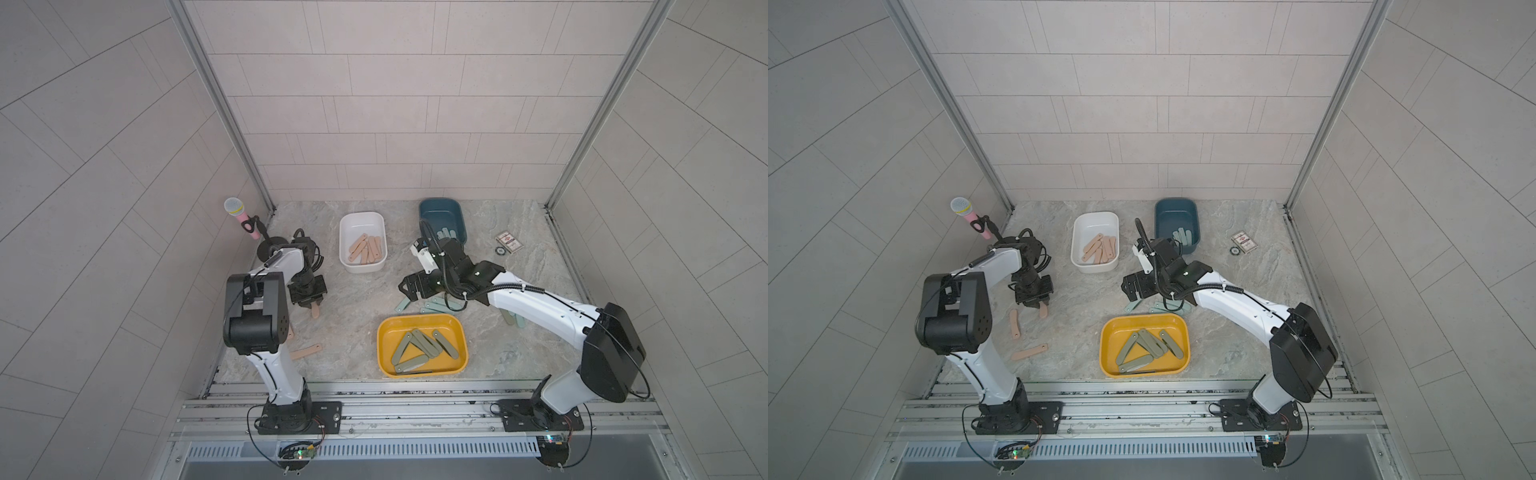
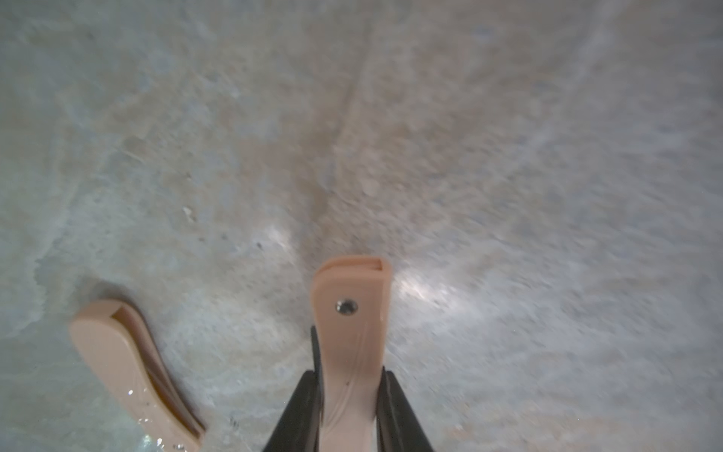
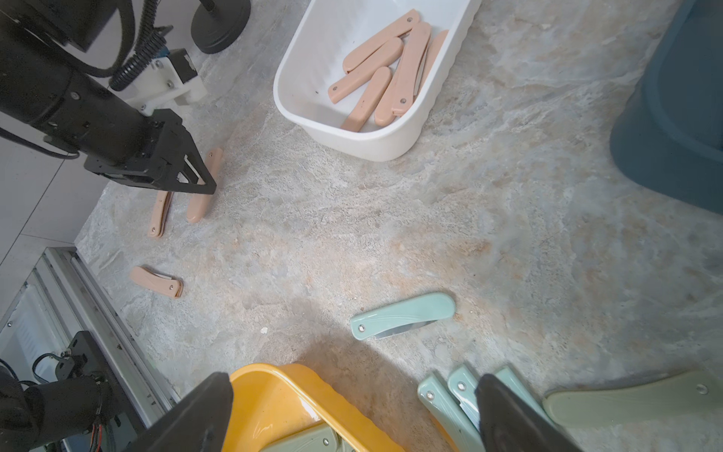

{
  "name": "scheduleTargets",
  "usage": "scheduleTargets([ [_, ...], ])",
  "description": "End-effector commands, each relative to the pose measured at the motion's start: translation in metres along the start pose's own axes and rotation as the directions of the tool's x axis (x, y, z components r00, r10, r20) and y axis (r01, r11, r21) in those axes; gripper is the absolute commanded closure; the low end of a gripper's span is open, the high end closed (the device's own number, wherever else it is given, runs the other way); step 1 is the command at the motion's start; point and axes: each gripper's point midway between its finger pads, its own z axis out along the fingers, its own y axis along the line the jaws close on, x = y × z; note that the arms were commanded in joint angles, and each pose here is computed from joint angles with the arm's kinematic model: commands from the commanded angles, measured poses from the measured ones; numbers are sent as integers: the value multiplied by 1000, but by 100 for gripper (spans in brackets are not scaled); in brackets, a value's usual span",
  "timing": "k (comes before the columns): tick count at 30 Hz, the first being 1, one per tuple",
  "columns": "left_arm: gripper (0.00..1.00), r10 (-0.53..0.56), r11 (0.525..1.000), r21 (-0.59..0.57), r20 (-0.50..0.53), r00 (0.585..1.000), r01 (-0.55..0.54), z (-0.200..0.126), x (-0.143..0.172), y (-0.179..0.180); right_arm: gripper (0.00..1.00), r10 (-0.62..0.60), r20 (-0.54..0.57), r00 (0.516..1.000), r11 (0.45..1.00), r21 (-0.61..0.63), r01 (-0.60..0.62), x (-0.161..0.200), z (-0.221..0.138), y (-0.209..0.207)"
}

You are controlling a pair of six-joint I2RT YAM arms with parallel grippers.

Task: Place the fruit knives into the storage box by color
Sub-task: Pick up the fruit knife from the center of the board, then place the fruit knife in the storage box.

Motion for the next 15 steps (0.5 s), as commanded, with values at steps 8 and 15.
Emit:
scheduleTargets([
  [8,89,228,973,-16,222,948,-230,-91,-54,-90,0,37,-9,999,999,38,-37,-20,19,-13],
  [15,89,288,956,-15,246,926,-294,-86,-105,-148,0,58,-27,998,997,42,-57,-32,33,-23],
])
